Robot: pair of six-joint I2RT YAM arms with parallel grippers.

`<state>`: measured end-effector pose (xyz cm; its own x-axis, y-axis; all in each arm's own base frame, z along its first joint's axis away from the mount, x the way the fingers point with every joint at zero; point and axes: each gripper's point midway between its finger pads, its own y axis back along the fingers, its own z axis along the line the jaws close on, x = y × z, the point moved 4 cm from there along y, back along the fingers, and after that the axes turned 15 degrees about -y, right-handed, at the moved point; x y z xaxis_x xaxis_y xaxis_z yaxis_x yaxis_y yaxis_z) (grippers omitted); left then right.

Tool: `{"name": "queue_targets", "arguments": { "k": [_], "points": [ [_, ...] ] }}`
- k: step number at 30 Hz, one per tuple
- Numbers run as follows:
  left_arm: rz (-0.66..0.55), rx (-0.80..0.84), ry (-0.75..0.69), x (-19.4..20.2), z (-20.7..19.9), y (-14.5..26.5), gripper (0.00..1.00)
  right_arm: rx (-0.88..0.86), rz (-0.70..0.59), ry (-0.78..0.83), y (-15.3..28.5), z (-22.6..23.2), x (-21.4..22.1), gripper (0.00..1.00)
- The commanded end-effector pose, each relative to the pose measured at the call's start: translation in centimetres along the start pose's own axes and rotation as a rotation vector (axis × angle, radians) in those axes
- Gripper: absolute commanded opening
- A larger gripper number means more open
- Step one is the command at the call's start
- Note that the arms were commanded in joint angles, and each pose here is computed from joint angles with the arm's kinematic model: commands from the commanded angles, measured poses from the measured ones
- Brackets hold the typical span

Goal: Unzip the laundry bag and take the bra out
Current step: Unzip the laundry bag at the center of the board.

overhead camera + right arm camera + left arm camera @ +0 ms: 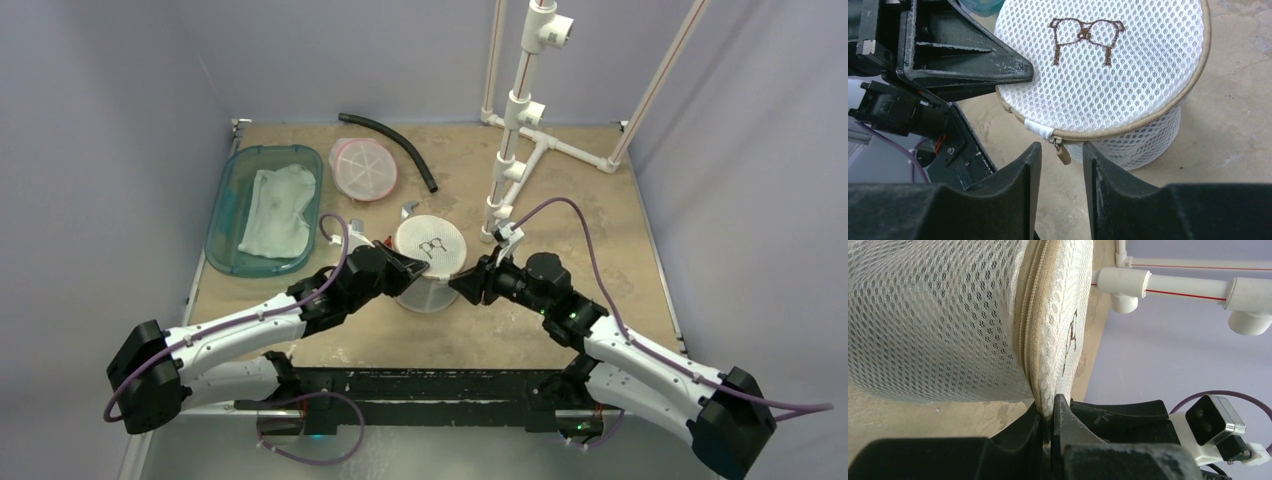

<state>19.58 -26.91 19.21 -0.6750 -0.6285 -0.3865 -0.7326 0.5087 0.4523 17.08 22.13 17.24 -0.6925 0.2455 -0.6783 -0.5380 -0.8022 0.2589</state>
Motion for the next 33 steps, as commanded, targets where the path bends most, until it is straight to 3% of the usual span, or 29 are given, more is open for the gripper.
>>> {"name": "queue_targets", "arguments": {
  "k": [1, 9, 15, 19, 24, 33],
  "points": [
    [0.001, 0.064, -0.013, -0.5, -1.5, 0.6, 0.00, -0.063, -0.012, 0.032, -0.6, 1.0, -0.6, 0.36],
    [-0.006, 0.082, -0.015, -0.7, -1.6, 1.2, 0.00, -0.078, 0.005, 0.022, -0.8, 1.3, -0.3, 0.29],
    [-0.006, 0.093, -0.022, -0.9, -1.9, 1.4, 0.00, -0.069, 0.006, 0.020, -0.5, 1.0, 0.0, 0.18],
    [0.009, 0.116, -0.036, -0.6, -2.2, 1.5, 0.00, -0.072, -0.001, 0.016, -0.4, 1.1, 0.0, 0.00],
    [0.022, 0.148, -0.069, -0.5, -2.8, 1.6, 0.00, -0.059, -0.028, 0.020, -0.1, 1.2, -0.5, 0.00],
    [0.092, 0.169, -0.366, -0.3, -4.7, 2.5, 0.00, 0.073, -0.074, 0.012, 0.5, -1.0, -0.5, 0.00]
  ]
}}
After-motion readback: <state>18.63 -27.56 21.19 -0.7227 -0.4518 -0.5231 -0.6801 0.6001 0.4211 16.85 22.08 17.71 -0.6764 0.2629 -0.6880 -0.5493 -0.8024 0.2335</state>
